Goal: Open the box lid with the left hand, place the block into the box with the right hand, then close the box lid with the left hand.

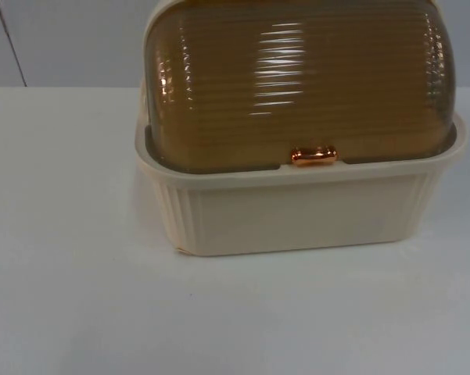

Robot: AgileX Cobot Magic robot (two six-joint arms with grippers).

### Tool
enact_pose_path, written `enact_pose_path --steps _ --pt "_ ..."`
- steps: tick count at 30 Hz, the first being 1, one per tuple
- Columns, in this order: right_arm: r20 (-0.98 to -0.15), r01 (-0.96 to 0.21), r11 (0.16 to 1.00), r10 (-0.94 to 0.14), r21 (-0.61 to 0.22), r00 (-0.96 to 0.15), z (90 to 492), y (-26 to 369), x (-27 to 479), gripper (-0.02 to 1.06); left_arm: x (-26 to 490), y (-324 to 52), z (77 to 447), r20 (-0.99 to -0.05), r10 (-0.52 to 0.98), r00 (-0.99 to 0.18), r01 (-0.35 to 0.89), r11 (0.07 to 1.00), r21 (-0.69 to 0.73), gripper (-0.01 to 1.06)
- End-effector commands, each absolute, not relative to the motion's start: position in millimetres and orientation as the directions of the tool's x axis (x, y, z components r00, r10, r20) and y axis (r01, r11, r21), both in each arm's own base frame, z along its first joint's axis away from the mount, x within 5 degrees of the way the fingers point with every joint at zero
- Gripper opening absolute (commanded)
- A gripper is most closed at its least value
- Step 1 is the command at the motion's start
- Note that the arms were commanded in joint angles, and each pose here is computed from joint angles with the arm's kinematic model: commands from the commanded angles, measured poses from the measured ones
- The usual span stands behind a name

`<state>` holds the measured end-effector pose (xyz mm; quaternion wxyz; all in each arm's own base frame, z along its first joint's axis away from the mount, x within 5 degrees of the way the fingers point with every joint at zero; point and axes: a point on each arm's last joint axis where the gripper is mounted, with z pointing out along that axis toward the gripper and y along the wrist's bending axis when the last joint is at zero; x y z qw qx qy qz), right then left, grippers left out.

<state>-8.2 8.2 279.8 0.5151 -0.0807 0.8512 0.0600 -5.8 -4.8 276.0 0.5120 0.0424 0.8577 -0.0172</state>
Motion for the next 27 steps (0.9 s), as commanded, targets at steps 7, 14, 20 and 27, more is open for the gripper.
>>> enact_pose_path --steps 7,14,20,27 --pt "-0.891 -0.204 0.979 -0.078 0.016 -0.447 280.5 8.3 -8.6 1.04 -5.2 -2.5 275.0 -0.881 0.067 -0.469 0.080 0.996 0.033 1.02" --pt "-0.891 -0.199 0.980 -0.090 0.001 -0.446 280.4 7.3 -8.5 1.04 -5.2 -2.5 275.0 -0.881 0.067 -0.469 0.080 0.996 0.033 1.02" --pt "-0.891 -0.199 0.980 -0.090 0.001 -0.446 280.4 7.3 -8.5 1.04 -5.2 -2.5 275.0 -0.881 0.067 -0.469 0.080 0.996 0.033 1.02" --pt "-0.891 -0.199 0.980 -0.092 -0.002 -0.445 280.4 7.1 -8.4 1.04 -5.2 -2.5 275.0 -0.881 0.067 -0.469 0.080 0.996 0.033 1.02"
